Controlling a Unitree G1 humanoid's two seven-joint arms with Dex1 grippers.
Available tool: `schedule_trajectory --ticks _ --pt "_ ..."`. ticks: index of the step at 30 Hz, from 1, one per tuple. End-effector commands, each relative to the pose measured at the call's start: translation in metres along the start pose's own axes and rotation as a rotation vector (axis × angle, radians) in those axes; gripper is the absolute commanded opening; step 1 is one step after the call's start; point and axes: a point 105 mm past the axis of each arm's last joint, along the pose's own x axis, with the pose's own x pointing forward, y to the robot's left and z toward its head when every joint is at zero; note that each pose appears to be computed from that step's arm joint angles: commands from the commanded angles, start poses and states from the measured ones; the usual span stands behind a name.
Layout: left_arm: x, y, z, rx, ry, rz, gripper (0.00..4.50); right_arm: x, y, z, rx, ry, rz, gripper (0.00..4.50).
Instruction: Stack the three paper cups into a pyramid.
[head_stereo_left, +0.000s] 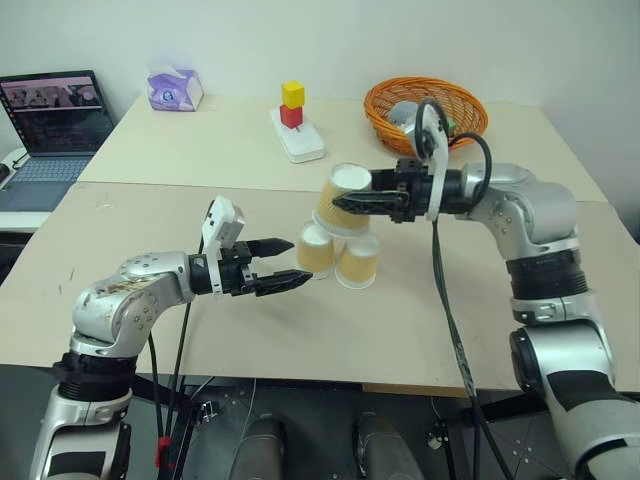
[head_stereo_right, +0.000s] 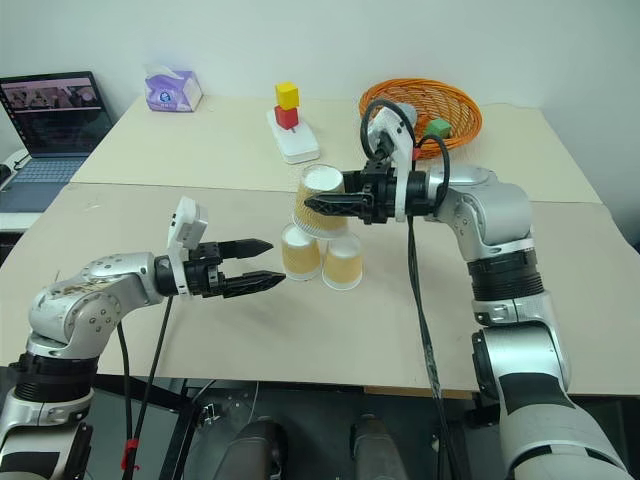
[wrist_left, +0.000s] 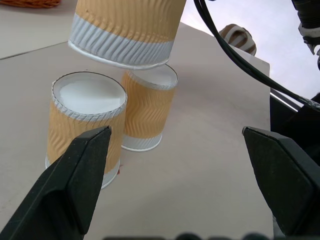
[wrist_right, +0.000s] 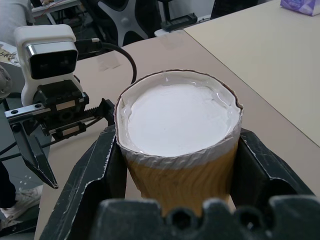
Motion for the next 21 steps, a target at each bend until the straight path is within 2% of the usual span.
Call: schedule_trajectory --ticks 1,17,18,19,21 --pt "-0.001 -0.003 0.012 0.053 -0.032 -0.009 4.50 -0.001 0.008 0.010 -0.027 -0.028 0.023 2.60" --pt "0.002 0.000 0.016 0.056 -0.041 -0.003 4.50 -0.004 -0.002 -0.005 -0.013 -0.012 -0.007 2.60" --pt "0.002 0.000 0.016 0.056 -0.041 -0.002 4.50 -0.005 -0.001 -0.005 -0.011 -0.019 -0.002 3.45" --pt "0.003 0.000 0.016 0.056 -0.041 -0.002 4.50 -0.005 0.000 -0.005 -0.009 -0.023 0.001 3.54" --pt "0.004 0.001 0.016 0.055 -0.043 -0.003 4.50 -0.006 -0.001 -0.006 -0.013 -0.019 -0.004 4.20"
